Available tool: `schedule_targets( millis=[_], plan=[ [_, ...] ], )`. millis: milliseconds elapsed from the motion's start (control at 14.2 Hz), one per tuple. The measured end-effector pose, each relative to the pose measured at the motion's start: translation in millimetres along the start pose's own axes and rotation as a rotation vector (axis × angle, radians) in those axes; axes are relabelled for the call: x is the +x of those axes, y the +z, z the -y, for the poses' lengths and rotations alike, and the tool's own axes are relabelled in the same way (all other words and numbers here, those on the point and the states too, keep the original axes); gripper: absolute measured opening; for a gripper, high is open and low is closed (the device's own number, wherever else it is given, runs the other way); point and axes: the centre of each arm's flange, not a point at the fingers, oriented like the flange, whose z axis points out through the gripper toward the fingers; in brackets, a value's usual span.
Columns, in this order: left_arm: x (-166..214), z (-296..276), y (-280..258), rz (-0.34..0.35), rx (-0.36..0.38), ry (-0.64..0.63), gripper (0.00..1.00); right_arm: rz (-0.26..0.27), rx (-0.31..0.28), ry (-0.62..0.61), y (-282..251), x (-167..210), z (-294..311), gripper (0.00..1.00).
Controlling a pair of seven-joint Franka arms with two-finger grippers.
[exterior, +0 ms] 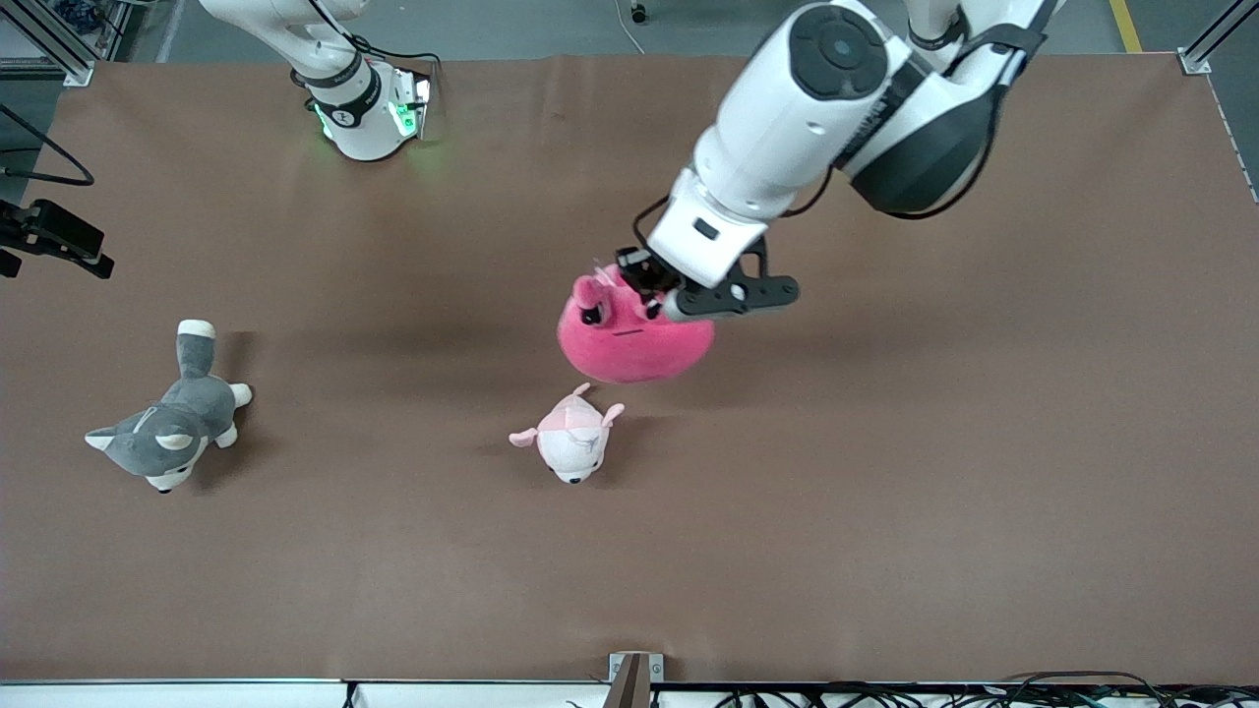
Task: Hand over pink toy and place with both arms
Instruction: 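Lift the pink plush with the left gripper while the right gripper approaches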
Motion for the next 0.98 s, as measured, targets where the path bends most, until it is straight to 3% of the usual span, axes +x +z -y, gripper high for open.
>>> schedule_targets(
  millis=[211, 352, 562, 633, 773, 984],
  plan=[
    [-22, -25, 20, -0.001, -0.042, 0.041, 0.09, 0.005, 0.022, -0.047, 3, 3, 29, 1.0],
    [-30, -35, 29, -0.002, -0.068, 0.055, 0.09, 0.017, 0.106, -0.07, 10, 6, 54, 0.99],
    [-45, -47, 38, 0.004, -0.088, 0.046, 0.09, 0.057, 0.264, -0.071, 31, 17, 76, 0.8],
    [-51, -50, 40, 0.007, -0.089, 0.046, 0.09, 0.073, 0.296, -0.076, 39, 20, 84, 0.8],
    [-59, -55, 42, 0.011, -0.094, 0.037, 0.09, 0.088, 0.337, -0.099, 52, 27, 109, 0.73],
    [-61, -58, 42, 0.006, -0.108, 0.027, 0.09, 0.071, 0.368, -0.093, 57, 30, 167, 0.72]
  ],
)
